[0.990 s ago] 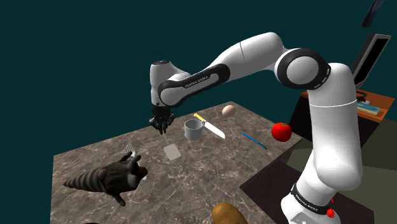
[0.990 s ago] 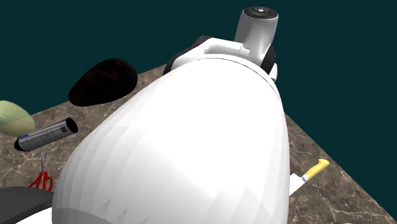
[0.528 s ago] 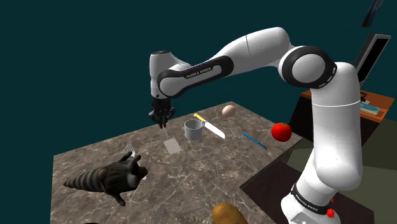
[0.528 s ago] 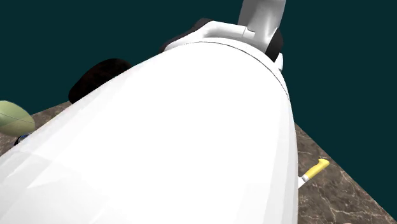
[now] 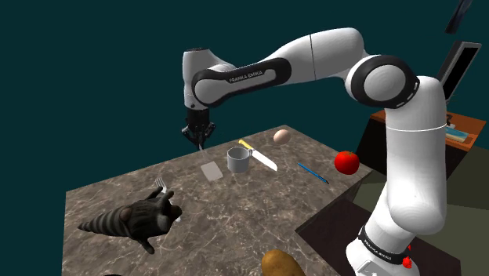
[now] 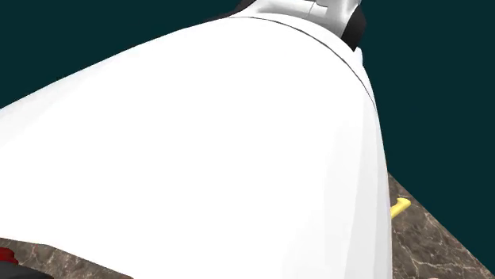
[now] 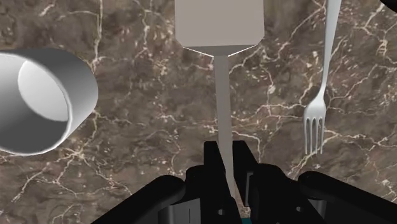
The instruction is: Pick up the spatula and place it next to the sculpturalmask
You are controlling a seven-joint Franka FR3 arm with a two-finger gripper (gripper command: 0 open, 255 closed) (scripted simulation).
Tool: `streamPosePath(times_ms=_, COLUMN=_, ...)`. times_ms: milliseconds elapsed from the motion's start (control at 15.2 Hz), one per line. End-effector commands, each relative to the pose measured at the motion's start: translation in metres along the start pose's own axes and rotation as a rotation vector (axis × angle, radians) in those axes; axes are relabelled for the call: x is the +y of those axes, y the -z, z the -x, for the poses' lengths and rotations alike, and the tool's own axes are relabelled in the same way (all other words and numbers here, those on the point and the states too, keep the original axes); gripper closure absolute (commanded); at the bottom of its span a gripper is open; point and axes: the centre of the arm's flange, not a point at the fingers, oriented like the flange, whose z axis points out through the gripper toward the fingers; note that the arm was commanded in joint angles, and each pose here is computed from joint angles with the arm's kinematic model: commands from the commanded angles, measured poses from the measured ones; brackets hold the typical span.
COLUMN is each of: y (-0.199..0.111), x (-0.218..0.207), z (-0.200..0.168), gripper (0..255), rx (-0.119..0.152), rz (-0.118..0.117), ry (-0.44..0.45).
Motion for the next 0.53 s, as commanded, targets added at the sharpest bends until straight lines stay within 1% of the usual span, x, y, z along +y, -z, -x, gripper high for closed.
streamPosePath(times_ms=0, y=0.011, x=0.001, z=0.0, gripper=255, rx=0.0, rz=0.0, ry=0.0)
streamPosePath(times_ms=462, y=0.048, x=0.0, z=-0.003, gripper=255, rx=0.0, rz=0.0, ry=0.0)
